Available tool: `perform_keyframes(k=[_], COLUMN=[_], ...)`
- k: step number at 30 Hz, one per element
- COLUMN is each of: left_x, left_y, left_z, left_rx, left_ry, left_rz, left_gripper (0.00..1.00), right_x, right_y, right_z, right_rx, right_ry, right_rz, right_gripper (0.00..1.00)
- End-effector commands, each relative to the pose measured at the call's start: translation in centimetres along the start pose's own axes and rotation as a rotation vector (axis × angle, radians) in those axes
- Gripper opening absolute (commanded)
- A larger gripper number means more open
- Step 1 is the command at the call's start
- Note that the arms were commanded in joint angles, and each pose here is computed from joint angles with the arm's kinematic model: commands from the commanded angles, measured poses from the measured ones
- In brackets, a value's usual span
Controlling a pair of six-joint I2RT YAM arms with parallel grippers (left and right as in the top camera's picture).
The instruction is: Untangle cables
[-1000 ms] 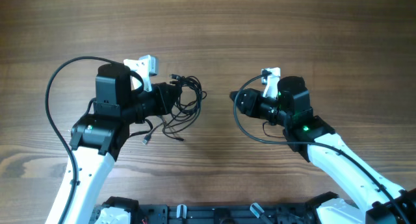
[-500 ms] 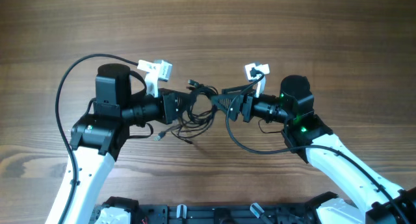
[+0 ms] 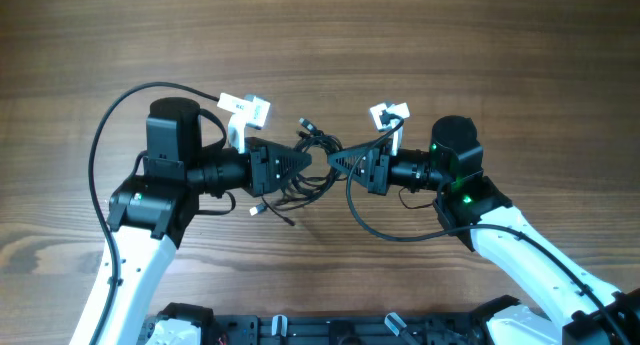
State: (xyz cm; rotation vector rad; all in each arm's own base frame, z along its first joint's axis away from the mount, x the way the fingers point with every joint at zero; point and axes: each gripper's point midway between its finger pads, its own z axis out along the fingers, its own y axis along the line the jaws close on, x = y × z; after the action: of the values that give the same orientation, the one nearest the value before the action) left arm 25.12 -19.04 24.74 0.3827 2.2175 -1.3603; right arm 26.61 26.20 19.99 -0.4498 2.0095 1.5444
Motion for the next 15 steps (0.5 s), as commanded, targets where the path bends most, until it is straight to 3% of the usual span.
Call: perform_keyframes(k=[1,9,15], left_x=[-0.1,1.2,1.2], left_y=[0.0,6.9,7.4], left_z=[-0.4,-1.9,-2.0], left_rx=[-0.023,-0.419,-0.448], left_ry=[-0.013,-0.019,-0.021], left_rz=[0.013,-0.098,-0.102], left_gripper=[0.75,0.8,0.84], right_x=[0.0,0.0,0.1], right_y=[0.1,0.1,0.2], right_z=[0.1,0.1,0.1], right_rx=[-0.009,-0.009,-0.012], right_ry=[0.004,0.005,0.007], right_rz=[-0.006,-0.005,0.019], right_gripper=[0.04,0.05,0.04])
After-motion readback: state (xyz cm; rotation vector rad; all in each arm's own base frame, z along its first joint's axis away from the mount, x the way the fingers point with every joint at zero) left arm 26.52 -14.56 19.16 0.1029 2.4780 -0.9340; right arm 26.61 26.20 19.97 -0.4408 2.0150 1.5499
